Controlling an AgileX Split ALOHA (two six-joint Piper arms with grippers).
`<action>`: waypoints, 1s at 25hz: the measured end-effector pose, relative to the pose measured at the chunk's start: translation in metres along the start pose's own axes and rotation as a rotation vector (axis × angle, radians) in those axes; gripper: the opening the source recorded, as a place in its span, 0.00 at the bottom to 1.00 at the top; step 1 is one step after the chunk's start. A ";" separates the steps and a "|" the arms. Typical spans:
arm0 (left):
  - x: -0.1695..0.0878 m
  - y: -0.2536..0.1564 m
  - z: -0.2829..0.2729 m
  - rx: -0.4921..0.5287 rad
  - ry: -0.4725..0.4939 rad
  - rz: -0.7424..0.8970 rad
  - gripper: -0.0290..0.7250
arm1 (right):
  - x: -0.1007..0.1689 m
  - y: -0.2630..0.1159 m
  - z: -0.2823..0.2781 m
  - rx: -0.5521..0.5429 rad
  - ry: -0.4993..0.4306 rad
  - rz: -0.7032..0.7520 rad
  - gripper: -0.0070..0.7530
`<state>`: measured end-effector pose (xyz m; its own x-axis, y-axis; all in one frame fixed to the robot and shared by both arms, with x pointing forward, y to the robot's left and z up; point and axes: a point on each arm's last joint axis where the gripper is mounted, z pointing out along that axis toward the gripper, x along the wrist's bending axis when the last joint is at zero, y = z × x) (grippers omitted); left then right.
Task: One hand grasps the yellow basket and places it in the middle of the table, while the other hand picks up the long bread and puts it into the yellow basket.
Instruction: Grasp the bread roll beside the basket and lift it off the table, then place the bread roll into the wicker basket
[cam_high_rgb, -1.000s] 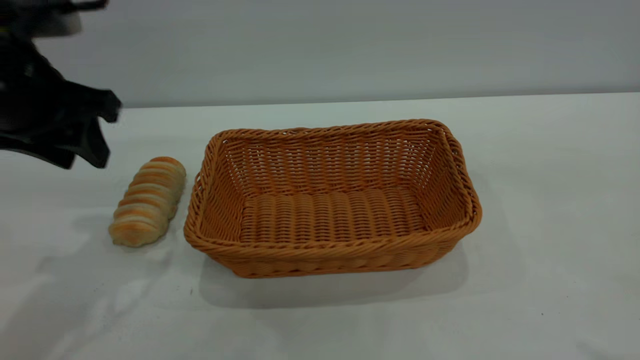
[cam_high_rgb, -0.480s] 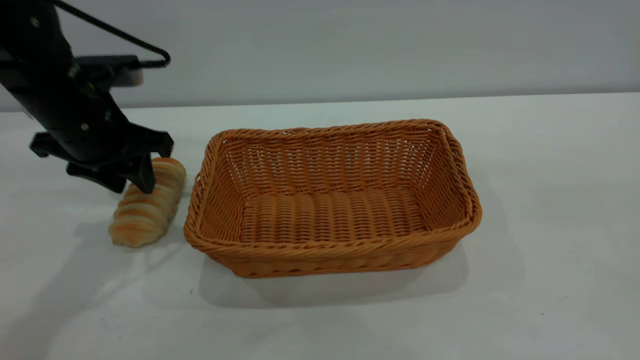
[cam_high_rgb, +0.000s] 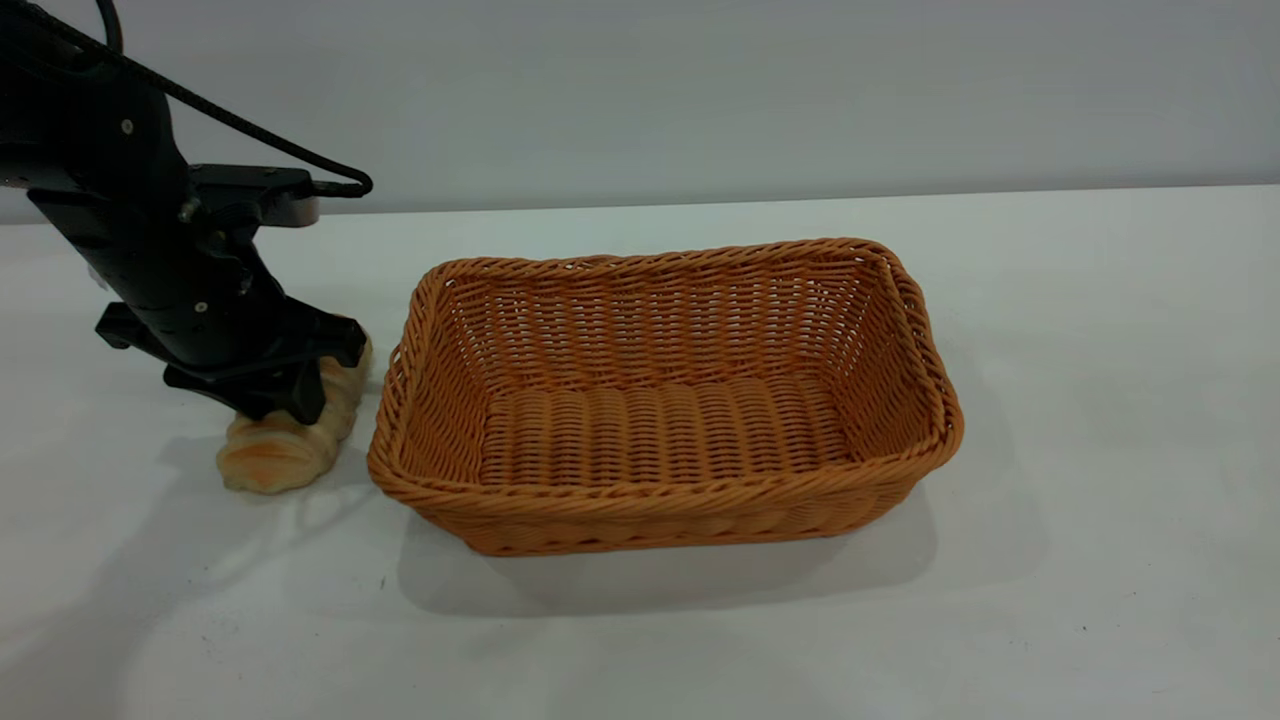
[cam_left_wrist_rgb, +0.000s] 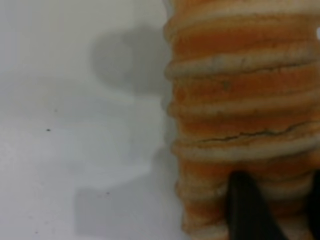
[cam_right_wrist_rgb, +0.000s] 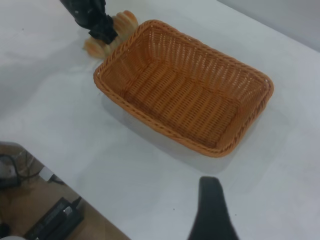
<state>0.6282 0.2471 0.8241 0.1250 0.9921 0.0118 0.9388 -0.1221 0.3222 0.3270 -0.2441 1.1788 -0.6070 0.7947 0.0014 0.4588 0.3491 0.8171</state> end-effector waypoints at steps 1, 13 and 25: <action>0.001 0.000 0.000 0.000 0.002 0.004 0.41 | 0.000 0.000 0.000 0.000 0.000 0.000 0.78; 0.023 0.003 -0.015 0.049 0.040 -0.001 0.07 | 0.000 0.000 0.000 -0.001 0.001 0.001 0.78; -0.024 0.042 -0.144 -0.278 -0.044 0.021 0.07 | 0.000 0.000 0.000 -0.004 0.000 0.000 0.78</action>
<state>0.6180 0.2221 0.9738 0.1627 0.9865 -0.0181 0.8126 -0.1236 0.5695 0.3272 -0.2439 1.1791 -0.6071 0.7946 0.0016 0.4563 0.3470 0.8194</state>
